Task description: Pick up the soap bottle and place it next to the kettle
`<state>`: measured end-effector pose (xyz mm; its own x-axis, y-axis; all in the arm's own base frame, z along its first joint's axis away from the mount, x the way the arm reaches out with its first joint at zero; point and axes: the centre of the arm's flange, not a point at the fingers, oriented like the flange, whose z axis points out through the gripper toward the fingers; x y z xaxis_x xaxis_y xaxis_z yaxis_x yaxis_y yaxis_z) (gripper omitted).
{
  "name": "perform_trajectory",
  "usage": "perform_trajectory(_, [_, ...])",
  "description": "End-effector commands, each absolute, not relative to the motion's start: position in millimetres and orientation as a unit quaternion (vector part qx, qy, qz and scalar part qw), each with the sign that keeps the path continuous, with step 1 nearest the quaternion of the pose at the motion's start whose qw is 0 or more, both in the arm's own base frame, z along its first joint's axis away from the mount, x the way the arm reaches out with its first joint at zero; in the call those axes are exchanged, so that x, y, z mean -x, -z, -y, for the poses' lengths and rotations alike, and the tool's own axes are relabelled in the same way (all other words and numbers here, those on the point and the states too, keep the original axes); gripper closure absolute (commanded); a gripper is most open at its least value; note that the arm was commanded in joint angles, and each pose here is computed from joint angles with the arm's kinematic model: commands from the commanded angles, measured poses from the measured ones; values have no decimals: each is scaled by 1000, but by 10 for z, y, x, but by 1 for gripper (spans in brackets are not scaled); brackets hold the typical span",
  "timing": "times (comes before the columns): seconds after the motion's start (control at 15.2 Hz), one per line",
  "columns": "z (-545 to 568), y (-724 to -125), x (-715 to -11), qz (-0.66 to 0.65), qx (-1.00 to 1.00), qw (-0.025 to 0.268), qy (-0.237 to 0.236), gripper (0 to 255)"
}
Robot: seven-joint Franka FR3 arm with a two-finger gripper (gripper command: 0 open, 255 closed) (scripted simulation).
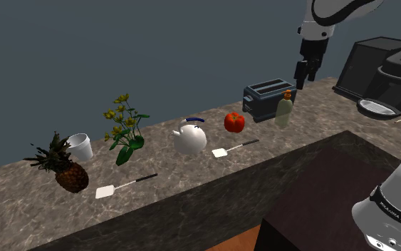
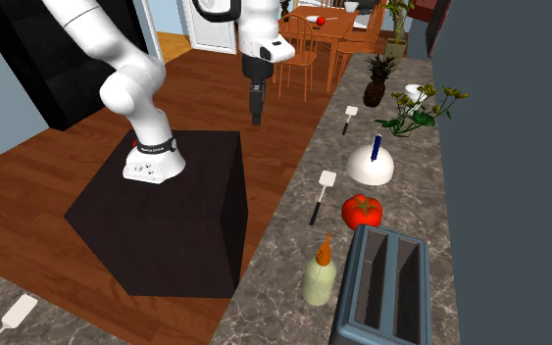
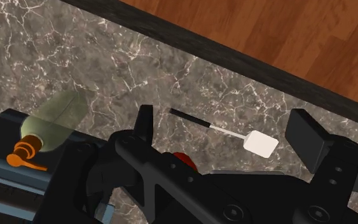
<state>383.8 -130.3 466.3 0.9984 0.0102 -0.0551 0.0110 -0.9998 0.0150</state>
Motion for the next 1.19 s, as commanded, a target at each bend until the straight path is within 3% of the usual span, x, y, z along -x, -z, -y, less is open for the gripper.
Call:
perform_trajectory(0.0, [1538, -4519, -3936, -4, -1000, 8, 23, 0])
perform_trajectory(1.12, [3262, -3424, -4795, 11, -1000, 1, -11, 0])
